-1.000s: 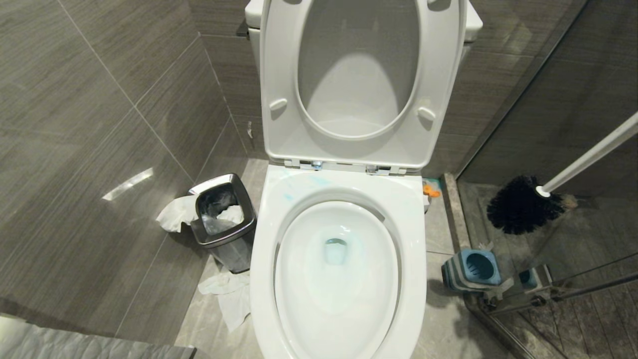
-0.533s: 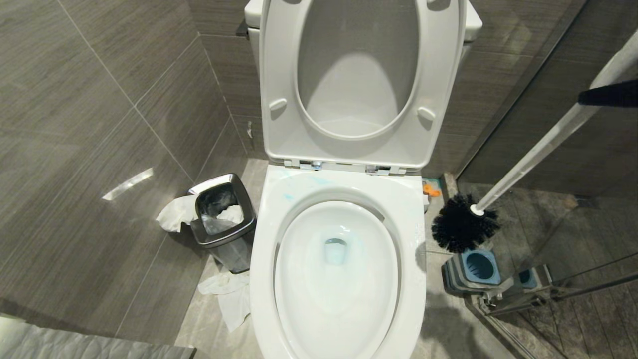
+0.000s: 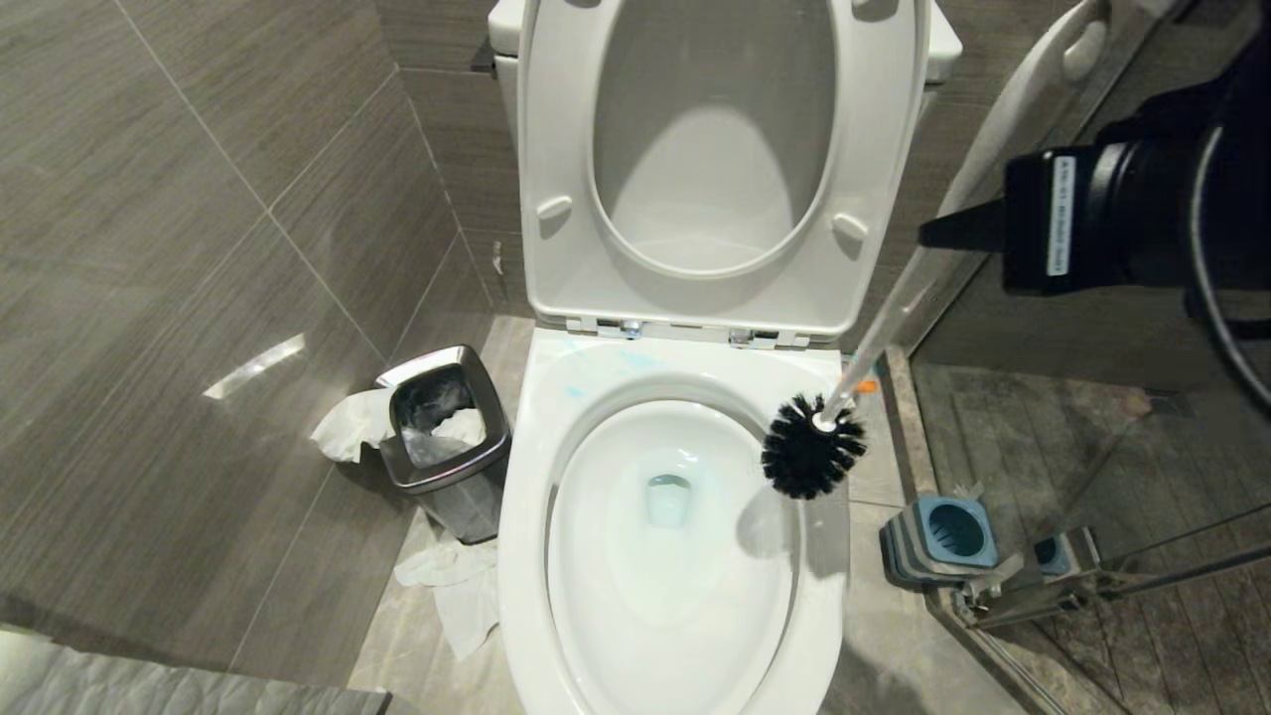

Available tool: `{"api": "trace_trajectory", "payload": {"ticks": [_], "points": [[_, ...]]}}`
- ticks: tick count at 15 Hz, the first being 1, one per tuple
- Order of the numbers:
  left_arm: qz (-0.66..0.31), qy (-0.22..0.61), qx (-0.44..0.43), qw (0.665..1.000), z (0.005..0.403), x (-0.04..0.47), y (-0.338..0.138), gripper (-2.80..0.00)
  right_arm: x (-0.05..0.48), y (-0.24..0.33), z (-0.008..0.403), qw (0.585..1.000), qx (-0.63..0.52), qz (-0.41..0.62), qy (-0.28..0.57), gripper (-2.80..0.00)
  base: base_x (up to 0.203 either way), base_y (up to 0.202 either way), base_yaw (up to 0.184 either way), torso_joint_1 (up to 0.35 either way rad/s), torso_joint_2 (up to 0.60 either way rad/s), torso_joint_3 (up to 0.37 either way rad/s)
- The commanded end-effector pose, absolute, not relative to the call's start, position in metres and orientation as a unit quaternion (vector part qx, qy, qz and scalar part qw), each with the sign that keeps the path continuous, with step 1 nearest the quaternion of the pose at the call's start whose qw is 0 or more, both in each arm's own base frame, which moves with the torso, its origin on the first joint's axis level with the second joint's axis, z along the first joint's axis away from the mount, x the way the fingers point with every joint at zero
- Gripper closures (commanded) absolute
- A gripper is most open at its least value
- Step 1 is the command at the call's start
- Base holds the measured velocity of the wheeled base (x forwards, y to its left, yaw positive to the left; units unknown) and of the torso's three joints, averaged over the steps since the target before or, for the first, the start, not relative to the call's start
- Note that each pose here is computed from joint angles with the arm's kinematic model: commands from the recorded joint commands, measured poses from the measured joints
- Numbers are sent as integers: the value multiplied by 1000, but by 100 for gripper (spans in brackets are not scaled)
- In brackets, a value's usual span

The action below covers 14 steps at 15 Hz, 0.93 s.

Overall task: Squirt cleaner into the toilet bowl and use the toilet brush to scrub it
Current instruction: Scrub the toilet bowl

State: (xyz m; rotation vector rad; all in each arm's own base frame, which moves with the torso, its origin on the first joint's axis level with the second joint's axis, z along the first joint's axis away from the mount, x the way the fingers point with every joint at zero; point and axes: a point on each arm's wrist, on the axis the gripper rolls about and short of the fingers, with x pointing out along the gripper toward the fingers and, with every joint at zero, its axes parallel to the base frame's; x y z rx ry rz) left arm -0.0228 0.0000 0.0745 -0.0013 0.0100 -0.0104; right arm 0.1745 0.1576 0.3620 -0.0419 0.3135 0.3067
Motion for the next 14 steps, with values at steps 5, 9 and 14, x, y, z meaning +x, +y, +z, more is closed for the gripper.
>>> {"api": "trace_trajectory", "payload": {"ticks": [5, 9, 14], "points": [[-6, 5, -1, 1000, 74, -23, 0, 0, 215, 225, 313, 967, -45, 151, 199, 0, 0, 0, 0, 0, 0, 0], [-6, 5, -1, 1000, 75, -23, 0, 0, 248, 261, 274, 963, -52, 144, 220, 0, 0, 0, 0, 0, 0, 0], [-6, 6, -1, 1000, 74, -23, 0, 0, 300, 297, 232, 966, -48, 119, 225, 0, 0, 0, 0, 0, 0, 0]]}}
